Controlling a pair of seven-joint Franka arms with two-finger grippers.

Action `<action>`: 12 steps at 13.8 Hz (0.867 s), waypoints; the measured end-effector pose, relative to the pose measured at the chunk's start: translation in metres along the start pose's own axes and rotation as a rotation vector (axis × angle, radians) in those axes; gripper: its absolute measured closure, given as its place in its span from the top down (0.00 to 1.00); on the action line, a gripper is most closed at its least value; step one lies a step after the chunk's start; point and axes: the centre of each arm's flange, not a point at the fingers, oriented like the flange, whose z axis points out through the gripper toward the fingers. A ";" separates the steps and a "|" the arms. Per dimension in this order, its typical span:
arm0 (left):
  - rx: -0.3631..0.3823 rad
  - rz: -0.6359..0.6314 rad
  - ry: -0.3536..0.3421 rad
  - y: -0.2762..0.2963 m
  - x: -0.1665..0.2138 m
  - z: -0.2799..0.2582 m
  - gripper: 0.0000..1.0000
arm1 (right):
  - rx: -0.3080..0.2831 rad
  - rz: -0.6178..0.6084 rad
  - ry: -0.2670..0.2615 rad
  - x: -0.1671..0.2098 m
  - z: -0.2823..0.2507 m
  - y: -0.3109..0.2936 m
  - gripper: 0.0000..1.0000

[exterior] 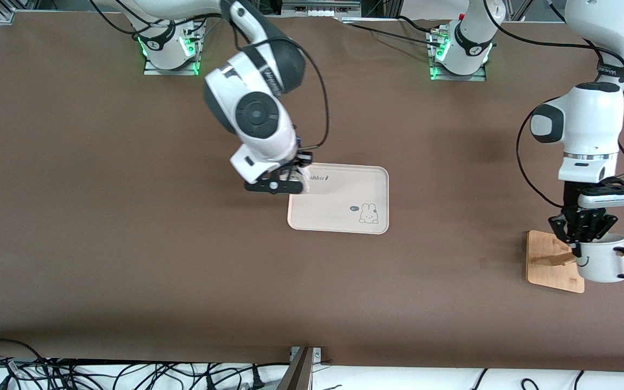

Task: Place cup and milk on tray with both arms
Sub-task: 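Carry the carton onto the tray while the left gripper lifts the mug off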

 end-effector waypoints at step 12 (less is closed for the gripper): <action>-0.220 0.078 -0.287 0.118 0.012 -0.023 0.07 | 0.035 0.033 0.036 0.020 0.041 -0.015 0.39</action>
